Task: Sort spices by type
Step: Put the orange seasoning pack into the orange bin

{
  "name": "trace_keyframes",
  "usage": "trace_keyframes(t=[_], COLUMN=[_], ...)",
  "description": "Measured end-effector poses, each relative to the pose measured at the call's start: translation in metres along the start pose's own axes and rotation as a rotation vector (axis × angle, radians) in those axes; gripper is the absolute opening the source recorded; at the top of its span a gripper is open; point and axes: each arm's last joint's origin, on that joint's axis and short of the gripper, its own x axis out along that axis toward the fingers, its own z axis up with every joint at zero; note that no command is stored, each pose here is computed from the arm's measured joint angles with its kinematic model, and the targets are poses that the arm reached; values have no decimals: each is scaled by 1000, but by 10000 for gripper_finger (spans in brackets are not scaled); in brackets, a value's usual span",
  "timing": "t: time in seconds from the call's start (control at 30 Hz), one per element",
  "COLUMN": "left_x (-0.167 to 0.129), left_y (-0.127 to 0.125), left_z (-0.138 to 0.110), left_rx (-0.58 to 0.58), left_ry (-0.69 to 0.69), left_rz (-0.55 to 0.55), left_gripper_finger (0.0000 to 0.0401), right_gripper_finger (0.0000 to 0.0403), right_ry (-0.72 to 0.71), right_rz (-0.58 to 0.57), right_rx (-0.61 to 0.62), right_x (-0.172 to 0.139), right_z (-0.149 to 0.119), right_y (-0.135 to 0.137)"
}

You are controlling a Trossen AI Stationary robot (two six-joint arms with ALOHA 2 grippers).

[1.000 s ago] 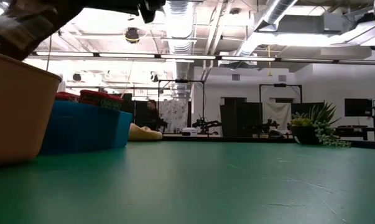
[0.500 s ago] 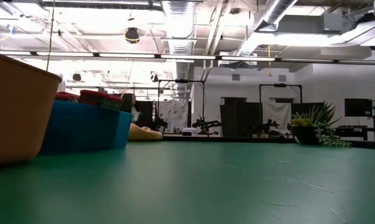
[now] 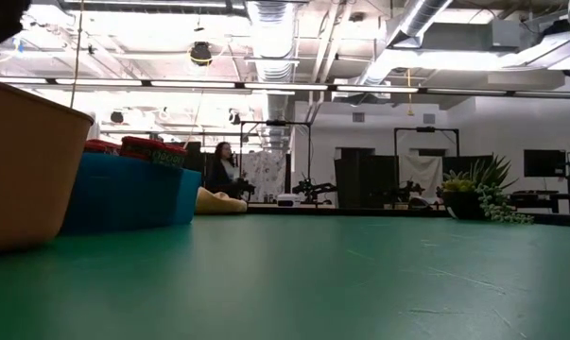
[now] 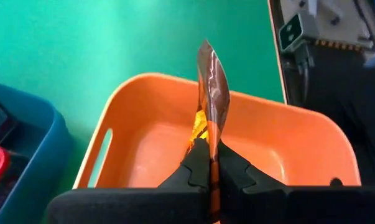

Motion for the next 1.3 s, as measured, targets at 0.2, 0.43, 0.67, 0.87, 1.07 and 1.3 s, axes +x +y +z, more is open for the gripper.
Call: trace_keyframes(t=[0.2, 0.43, 0.67, 0.87, 1.07, 1.3], left_x=[10, 15, 17, 16, 16, 13], left_y=[7, 17, 19, 18, 18, 18], left_z=[-18, -27, -30, -30, -30, -27], left_rx=[-12, -101, -106, -97, -96, -76], left_ry=[-56, -115, -104, -101, -74, -91], left_rz=[-1, 62, 62, 59, 38, 33], left_gripper_finger=[1, 1, 42, 111, 171, 190], right_gripper_finger=[223, 223, 223, 223, 223, 223], right_ry=[28, 19, 22, 28, 29, 36], right_rz=[-1, -47, -49, -44, -47, -47], right_rx=[34, 79, 106, 109, 110, 110], right_x=[-8, -19, -27, -27, -27, -27], right_z=[-13, -26, -31, -32, -32, -32], right_y=[0, 0, 1, 4, 4, 4])
